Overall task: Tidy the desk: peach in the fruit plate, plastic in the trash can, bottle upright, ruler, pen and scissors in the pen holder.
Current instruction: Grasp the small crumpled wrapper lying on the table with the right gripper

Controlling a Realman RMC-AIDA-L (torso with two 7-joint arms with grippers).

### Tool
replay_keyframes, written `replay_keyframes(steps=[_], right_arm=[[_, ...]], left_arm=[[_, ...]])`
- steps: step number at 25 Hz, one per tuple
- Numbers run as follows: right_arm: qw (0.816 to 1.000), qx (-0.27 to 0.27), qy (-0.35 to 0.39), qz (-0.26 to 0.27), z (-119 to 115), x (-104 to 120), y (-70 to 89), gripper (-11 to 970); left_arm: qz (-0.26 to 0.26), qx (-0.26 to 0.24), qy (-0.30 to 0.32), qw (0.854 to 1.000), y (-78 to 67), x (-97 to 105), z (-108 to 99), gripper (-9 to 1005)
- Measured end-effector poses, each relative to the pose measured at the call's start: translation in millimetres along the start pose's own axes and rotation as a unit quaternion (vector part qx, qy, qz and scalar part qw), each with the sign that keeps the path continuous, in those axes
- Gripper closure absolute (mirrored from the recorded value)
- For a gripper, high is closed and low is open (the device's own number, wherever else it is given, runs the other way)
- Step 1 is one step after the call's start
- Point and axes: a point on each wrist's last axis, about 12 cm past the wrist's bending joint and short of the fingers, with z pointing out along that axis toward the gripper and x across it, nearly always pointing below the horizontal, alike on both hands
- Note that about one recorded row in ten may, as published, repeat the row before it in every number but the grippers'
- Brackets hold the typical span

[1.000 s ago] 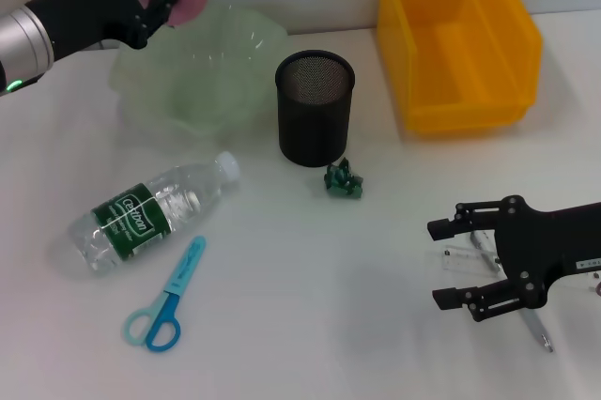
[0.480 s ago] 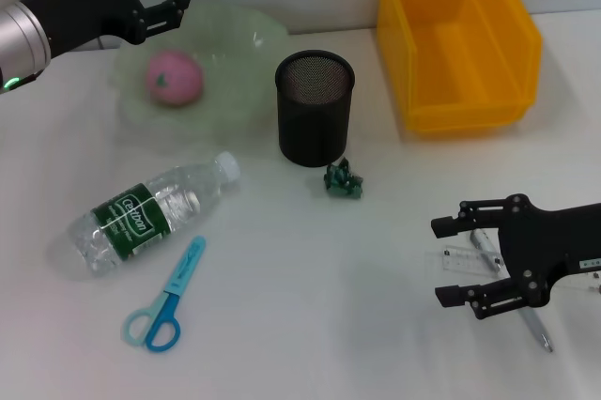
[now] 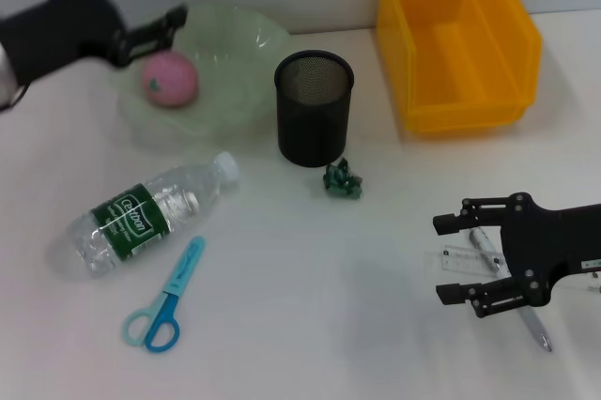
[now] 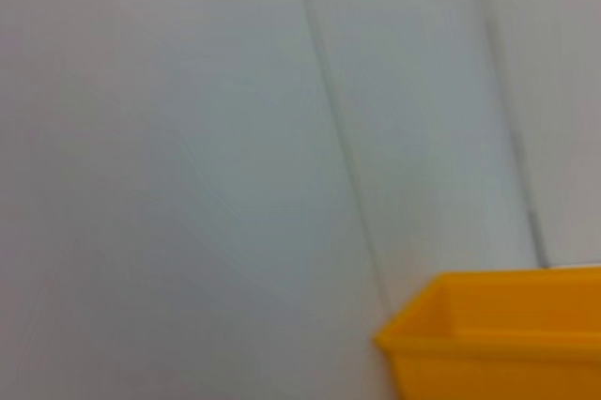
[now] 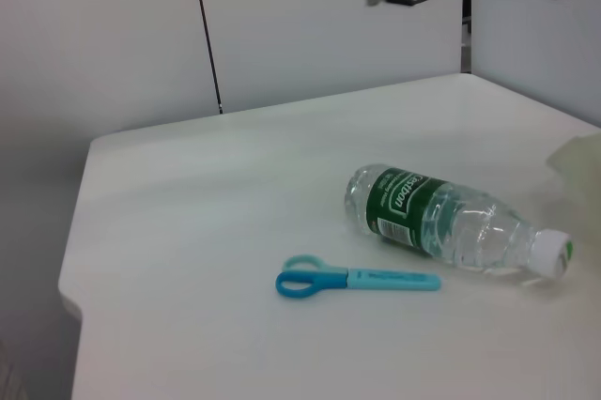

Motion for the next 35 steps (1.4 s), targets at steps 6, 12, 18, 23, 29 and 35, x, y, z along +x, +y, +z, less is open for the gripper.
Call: replay_keyframes(steps=[6,12,18,23,29,35], right_arm=[[1.000,0.019,-0.022,-0.011,-4.7,2.9,4.4,134],[0.998,0.055,-0.021,0.000,-15.0,3.3,-0.8,134],[0.995,0.092,-0.001,0.022,-28.8,-27.4,-18.0,134],[0.992,0.098,0.035,0.066,-17.1,-75.1,-34.9,133],[0.977,0.108,0.164,0.087,20.2,-108.4,-40.6,133],[0.957,0.123,0.241,0.105,51.1,-139.0,-48.5,133]], left_arm=[[-0.040,0.069,-0.020,0.997,-35.7,20.5,-55.4,198],[-0.074,0.129,-0.021,0.989,-83.8,43.9,-96.7,200],[-0.088,0.147,0.002,0.985,-99.9,58.4,-99.3,201],[-0.090,0.162,0.010,0.983,-106.2,63.5,-94.3,202],[-0.092,0.171,0.011,0.981,-107.8,64.7,-90.0,204],[-0.093,0.185,0.019,0.978,-111.8,66.0,-87.1,205]])
